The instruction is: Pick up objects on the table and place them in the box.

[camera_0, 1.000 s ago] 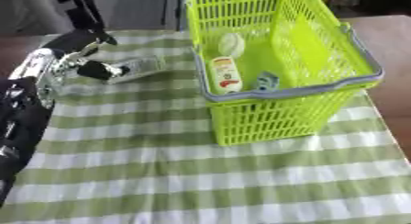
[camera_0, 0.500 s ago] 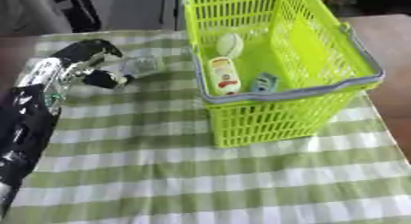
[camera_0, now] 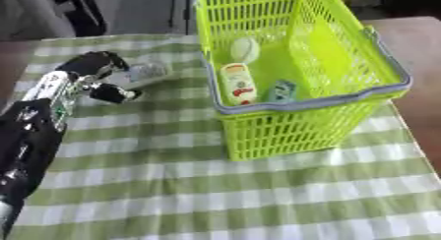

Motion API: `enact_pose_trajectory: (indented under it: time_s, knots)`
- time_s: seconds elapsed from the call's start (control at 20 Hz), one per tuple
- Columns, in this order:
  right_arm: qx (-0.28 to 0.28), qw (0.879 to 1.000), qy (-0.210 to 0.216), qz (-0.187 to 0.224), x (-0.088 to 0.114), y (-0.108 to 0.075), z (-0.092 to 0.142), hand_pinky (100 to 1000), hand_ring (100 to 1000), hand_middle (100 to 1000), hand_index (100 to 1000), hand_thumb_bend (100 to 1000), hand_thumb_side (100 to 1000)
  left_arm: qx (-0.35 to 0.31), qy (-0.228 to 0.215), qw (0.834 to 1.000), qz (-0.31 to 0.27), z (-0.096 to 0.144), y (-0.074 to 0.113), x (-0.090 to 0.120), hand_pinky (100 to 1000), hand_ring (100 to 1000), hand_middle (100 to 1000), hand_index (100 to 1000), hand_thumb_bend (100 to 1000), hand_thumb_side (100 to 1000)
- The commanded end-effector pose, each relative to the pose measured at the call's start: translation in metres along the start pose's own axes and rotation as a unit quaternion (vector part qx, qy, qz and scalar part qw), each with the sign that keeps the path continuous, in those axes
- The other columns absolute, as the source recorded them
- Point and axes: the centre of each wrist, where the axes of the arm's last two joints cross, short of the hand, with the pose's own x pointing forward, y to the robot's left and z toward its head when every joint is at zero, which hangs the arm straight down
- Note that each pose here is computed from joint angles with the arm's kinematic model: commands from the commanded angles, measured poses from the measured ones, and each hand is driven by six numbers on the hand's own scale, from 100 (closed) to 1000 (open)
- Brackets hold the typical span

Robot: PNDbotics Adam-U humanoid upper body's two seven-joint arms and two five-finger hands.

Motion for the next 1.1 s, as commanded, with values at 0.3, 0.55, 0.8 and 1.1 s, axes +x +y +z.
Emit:
enact_pose_trajectory:
  time_s: [0.3, 0.55, 0.8, 1.1]
  knots:
    - [-0.002, 1.0, -0.02, 0.007, 0.006, -0.008, -0.007, 555, 560, 623, 777, 146, 414, 0.081, 0.037, 0.996, -0.006, 0.001, 0.008, -0.008, 825, 833, 809, 831, 549, 518]
    - [-0.002, 1.0, -0.022, 0.007, 0.006, -0.008, -0.007, 555, 559, 622, 777, 145, 413, 0.085, 0.046, 0.995, -0.002, 0.001, 0.009, -0.01, 828, 835, 803, 830, 535, 535]
    - [-0.001, 1.0, -0.025, 0.005, 0.007, -0.008, -0.008, 554, 558, 622, 778, 145, 411, 0.041, 0.052, 0.998, 0.003, 0.002, 0.005, -0.015, 830, 835, 784, 825, 526, 562]
    - [-0.002, 1.0, -0.026, 0.005, 0.007, -0.009, -0.009, 553, 556, 621, 777, 143, 410, 0.003, 0.062, 0.998, -0.002, 0.002, 0.001, -0.017, 820, 806, 663, 765, 542, 522]
